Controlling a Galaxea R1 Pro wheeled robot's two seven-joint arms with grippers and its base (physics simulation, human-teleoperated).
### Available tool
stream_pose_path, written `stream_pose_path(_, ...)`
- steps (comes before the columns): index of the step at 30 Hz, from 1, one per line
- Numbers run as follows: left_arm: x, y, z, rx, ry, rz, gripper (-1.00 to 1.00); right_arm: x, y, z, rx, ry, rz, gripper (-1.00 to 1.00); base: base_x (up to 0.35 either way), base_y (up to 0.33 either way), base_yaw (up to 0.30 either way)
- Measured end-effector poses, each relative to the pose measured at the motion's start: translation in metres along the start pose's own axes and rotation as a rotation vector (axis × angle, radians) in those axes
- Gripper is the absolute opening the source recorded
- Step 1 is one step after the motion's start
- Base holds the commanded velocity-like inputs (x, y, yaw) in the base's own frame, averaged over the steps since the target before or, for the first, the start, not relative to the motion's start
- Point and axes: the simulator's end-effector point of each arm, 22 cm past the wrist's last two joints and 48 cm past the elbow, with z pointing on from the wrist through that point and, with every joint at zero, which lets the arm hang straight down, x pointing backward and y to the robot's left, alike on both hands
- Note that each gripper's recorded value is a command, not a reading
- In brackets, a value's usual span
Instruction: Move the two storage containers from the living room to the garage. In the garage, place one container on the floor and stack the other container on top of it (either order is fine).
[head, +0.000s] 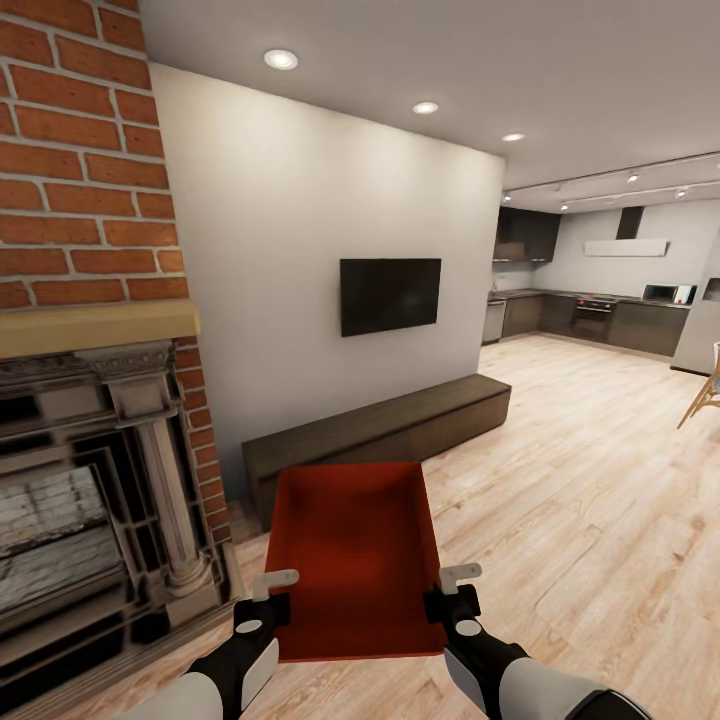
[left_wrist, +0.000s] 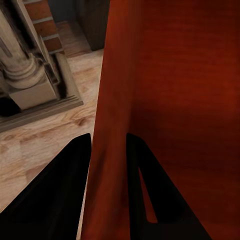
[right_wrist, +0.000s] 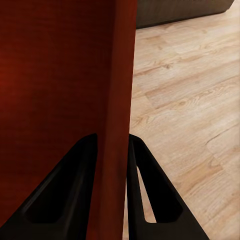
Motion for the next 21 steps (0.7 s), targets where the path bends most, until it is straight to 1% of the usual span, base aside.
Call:
stream_pose_path(9, 0.0001, 0.0, 0.0, 0.0, 0.0, 0.0, -1.0, 0.0002, 0.0, 0.0, 0.0, 0.0, 0.0, -1.0, 0.0, 0.0, 0.0)
stream_pose_path(11, 0.0004, -0.0002, -0.0001, 0.0, 0.001, 0.001, -1.0, 0.0006, -0.0002, -0.0001, 0.0, 0.001, 0.0, -1.0, 0.0, 0.0, -0.108)
stream_pose_path(15, 0.0006, -0.0002, -0.0001, 0.0, 0.002, 0.001, -1.0, 0.0006, -0.0002, -0.0001, 0.0, 0.001, 0.0, -1.0, 0.0, 0.0, -0.209)
stream_pose_path(21, 0.0007, -0.0002, -0.0001, 0.0, 0.002, 0.001, -1.0, 0.0008, -0.0002, -0.0001, 0.0, 0.002, 0.0, -1.0, 0.0, 0.0, -0.279)
